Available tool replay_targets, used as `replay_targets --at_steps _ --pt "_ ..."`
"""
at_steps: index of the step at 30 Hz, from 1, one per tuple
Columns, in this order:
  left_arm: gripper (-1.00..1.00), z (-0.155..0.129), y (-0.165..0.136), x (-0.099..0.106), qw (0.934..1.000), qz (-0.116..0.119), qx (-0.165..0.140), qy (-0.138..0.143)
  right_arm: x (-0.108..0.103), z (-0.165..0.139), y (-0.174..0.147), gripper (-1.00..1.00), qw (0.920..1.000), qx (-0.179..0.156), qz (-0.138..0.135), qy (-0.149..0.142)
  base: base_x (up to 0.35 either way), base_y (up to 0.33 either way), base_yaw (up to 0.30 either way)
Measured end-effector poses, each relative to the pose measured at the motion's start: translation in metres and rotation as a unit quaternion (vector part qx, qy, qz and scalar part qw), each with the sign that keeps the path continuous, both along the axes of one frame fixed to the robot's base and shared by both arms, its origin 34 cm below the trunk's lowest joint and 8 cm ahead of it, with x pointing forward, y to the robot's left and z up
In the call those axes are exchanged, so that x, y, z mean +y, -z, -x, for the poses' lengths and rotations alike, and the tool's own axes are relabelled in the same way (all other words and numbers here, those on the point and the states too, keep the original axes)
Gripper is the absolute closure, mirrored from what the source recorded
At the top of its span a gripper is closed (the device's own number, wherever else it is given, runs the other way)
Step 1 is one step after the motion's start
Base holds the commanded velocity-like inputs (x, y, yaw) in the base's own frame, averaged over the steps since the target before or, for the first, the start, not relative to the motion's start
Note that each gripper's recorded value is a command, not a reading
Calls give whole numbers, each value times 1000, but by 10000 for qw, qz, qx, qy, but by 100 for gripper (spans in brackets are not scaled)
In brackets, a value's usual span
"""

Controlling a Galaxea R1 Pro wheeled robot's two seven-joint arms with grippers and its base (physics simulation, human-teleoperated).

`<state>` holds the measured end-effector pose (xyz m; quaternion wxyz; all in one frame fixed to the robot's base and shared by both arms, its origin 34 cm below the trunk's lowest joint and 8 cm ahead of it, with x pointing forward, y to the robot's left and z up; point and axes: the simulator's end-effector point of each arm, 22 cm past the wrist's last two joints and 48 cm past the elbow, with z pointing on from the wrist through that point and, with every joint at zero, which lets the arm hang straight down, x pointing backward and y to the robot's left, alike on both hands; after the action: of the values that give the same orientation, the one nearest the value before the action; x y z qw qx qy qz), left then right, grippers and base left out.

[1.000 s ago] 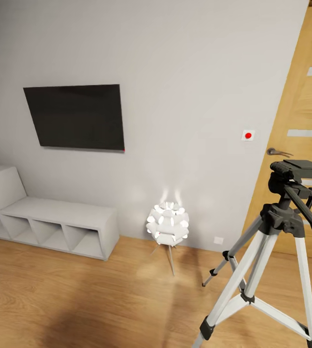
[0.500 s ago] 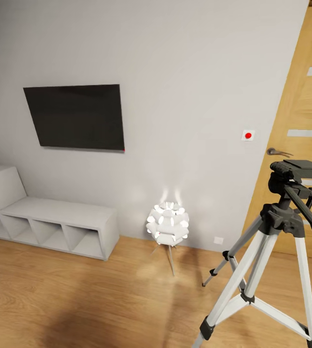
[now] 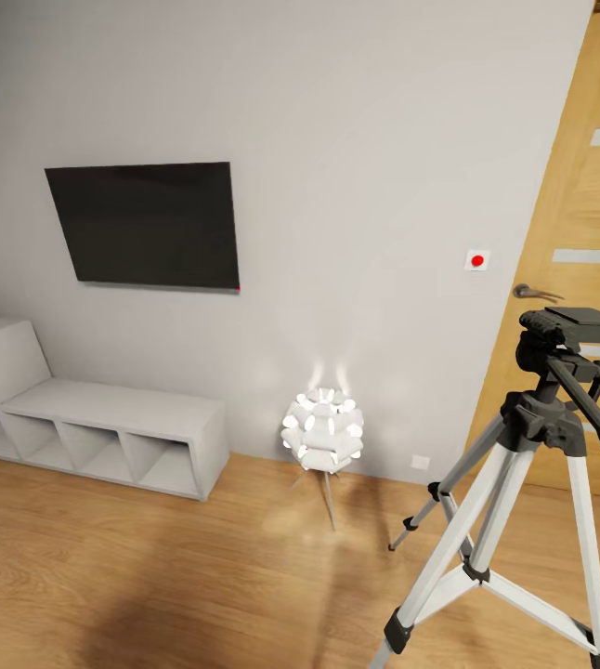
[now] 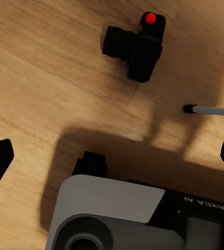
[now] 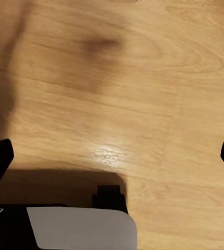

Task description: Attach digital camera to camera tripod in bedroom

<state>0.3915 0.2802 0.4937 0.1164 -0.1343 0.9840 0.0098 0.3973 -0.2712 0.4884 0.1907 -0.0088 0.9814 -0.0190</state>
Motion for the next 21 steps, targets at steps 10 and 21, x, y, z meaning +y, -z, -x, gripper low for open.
replay_targets --at_steps 10,21 --pt "-100 0 0 -1 10000 6 -2 -7 2 0 0 -100 10000 0 -12 8 0 0 0" --pt "-100 -3 4 -1 10000 0 -42 -2 6 0 5 -100 10000 -2 -30 -2 0 0 0"
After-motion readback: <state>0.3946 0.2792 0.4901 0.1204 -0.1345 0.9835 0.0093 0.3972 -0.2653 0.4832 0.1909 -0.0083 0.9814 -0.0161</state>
